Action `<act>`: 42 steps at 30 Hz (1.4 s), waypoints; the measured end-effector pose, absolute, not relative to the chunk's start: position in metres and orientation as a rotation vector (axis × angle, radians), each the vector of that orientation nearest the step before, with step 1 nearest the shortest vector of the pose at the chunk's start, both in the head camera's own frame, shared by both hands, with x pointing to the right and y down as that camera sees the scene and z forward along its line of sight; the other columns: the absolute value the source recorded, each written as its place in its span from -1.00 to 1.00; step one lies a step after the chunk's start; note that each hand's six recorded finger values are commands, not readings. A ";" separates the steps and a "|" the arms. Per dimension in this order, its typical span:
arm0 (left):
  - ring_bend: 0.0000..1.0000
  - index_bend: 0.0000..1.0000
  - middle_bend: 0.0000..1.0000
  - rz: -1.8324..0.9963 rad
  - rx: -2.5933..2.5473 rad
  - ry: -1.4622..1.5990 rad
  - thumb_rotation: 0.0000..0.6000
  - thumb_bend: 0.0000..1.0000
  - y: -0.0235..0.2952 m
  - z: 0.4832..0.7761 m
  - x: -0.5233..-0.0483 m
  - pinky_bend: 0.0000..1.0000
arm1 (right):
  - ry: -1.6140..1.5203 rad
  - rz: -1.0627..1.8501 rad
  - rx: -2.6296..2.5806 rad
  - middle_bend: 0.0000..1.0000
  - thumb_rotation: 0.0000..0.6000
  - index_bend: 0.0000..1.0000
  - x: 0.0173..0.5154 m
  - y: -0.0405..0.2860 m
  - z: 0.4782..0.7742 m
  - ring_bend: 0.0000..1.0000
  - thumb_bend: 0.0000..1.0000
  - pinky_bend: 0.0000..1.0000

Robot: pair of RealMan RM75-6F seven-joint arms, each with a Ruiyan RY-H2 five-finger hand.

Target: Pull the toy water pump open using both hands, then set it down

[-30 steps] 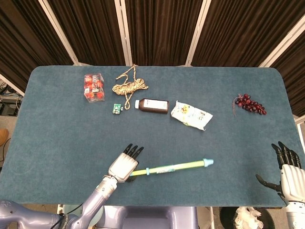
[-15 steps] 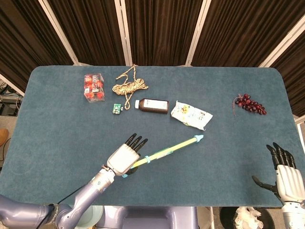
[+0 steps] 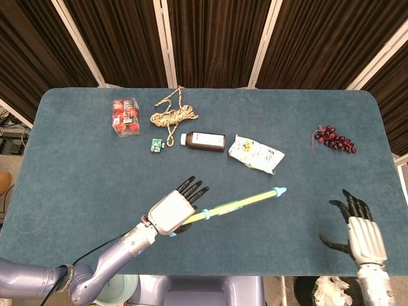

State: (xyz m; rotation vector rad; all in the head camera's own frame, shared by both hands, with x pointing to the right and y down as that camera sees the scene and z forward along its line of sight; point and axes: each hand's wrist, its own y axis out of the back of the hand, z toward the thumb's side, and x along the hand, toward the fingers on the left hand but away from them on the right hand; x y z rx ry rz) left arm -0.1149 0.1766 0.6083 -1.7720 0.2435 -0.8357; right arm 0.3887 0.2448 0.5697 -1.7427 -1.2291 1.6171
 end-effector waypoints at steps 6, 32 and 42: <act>-1.00 0.36 -0.88 -0.830 -1.763 0.260 1.00 -0.22 0.169 0.600 -0.113 -1.00 | -1.259 1.635 -1.789 -0.97 1.00 -0.45 0.361 0.235 0.592 -1.00 -0.52 -1.00; -1.00 0.36 -0.88 -0.820 -1.813 0.303 1.00 -0.22 0.161 0.591 -0.112 -1.00 | -1.407 1.583 -1.818 -0.89 1.00 -0.27 0.286 0.195 0.630 -1.00 -0.44 -1.00; -1.00 0.36 -0.88 -0.811 -1.823 0.304 1.00 -0.22 0.162 0.587 -0.110 -1.00 | -1.501 1.533 -1.828 -0.89 1.00 -0.29 0.278 0.191 0.635 -1.00 -0.44 -1.00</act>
